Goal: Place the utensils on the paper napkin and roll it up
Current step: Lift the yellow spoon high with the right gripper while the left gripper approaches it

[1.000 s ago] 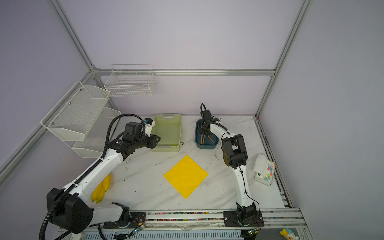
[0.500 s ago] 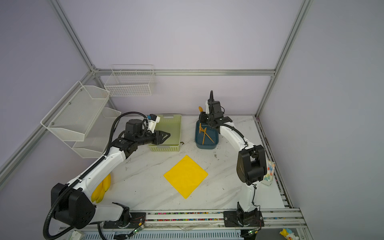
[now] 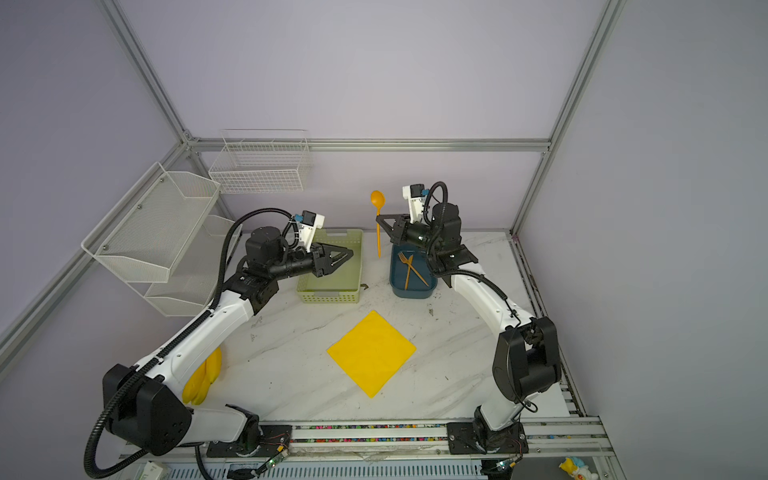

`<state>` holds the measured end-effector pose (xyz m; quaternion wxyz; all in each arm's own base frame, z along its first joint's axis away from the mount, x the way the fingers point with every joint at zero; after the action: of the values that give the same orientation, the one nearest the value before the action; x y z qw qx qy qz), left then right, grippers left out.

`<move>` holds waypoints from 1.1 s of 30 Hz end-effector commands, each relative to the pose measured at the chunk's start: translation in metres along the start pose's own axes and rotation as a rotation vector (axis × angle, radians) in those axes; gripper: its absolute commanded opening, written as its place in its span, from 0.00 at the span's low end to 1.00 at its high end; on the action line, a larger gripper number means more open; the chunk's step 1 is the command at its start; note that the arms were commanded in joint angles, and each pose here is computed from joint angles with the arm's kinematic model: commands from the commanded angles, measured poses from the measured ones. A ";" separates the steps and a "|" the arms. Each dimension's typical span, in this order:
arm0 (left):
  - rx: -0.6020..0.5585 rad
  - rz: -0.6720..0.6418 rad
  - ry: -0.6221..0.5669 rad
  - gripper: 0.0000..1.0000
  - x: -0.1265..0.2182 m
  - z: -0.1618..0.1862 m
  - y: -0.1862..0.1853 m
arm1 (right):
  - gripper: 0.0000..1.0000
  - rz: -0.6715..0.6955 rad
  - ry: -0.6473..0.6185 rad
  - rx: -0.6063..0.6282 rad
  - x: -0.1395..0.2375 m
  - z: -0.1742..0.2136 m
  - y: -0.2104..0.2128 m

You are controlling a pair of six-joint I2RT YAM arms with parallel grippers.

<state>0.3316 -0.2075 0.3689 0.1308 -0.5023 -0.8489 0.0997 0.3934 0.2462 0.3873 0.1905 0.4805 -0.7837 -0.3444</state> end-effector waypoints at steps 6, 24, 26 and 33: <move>-0.168 -0.004 -0.143 0.44 0.017 -0.069 -0.030 | 0.00 -0.187 0.021 0.065 -0.005 0.004 0.062; -0.123 -0.001 -0.125 0.41 0.006 -0.070 -0.021 | 0.00 -0.195 0.044 0.033 -0.011 0.019 0.071; -0.123 0.011 -0.133 0.40 0.006 -0.073 -0.024 | 0.00 -0.193 0.047 0.030 -0.012 0.021 0.071; -0.100 0.014 -0.114 0.30 -0.007 -0.069 -0.012 | 0.00 -0.191 0.057 0.025 -0.014 0.023 0.071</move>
<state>0.3509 -0.2157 0.3882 0.1227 -0.4923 -0.8567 0.0932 0.3504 0.2875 0.4096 0.1904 0.5508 -0.7377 -0.3409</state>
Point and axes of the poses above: each gripper's point midway between its finger pads, its own x axis back along the fingers, its own y axis along the line the jaws close on, z = x × y, the point moved 5 cm from there along x, back along the fingers, and after that the axes turned 15 degrees about -x, right-handed, at the moved point
